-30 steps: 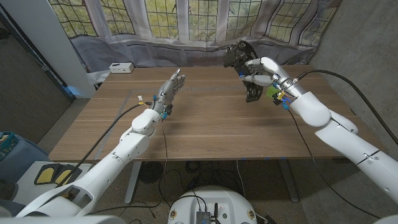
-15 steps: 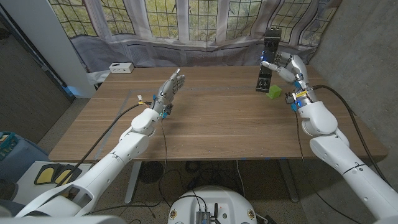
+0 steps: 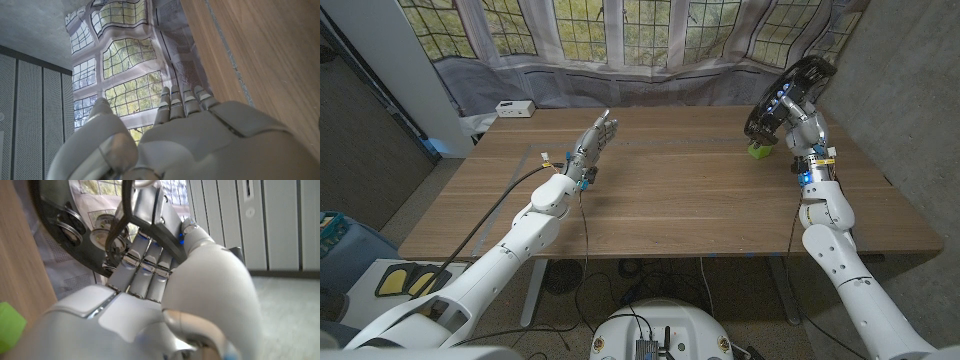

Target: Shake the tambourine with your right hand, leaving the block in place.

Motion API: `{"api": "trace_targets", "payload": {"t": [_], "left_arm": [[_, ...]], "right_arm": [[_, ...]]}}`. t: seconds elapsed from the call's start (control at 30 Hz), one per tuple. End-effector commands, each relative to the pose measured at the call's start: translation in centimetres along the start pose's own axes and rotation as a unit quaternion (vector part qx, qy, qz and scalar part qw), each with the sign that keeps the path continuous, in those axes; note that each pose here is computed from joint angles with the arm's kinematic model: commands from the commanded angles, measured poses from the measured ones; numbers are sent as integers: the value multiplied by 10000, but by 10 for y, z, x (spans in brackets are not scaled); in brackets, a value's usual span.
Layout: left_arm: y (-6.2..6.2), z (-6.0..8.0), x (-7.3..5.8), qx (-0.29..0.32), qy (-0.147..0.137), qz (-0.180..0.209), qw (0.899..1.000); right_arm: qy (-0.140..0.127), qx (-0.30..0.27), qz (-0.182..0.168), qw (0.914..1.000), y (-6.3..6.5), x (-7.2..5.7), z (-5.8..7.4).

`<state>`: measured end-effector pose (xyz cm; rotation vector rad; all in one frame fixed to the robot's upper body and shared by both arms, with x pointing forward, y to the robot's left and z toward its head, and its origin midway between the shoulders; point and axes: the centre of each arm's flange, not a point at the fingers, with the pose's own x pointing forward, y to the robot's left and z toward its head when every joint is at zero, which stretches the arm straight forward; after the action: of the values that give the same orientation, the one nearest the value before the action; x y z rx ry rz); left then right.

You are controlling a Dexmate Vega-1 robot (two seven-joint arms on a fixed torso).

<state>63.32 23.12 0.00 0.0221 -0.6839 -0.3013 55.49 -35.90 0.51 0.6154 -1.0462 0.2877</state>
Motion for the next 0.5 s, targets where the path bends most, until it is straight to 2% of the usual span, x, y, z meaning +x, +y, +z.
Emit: {"api": "trace_targets", "payload": {"t": [0.03,0.2,0.3,0.33,0.4,0.5], "left_arm": [[-3,1,-3,21,23,-29,10000],[-4,0,-5,23,49,-41,10000],[-5,-1,-6,15,73,-43,10000],[-5,-1,-6,17,80,-38,10000],[-4,-1,-6,4,82,-36,10000],[-4,-1,-7,14,70,-27,10000]], "right_arm": [[-629,2275,-993,9666,-49,-22,-10],[-377,1429,-638,9870,-45,-19,-4],[-75,337,-463,9983,-39,-15,5],[37,-116,-401,9991,-35,-14,9],[219,-938,-267,9950,-27,-9,16],[406,-1966,-47,9796,-12,-2,23]]}}
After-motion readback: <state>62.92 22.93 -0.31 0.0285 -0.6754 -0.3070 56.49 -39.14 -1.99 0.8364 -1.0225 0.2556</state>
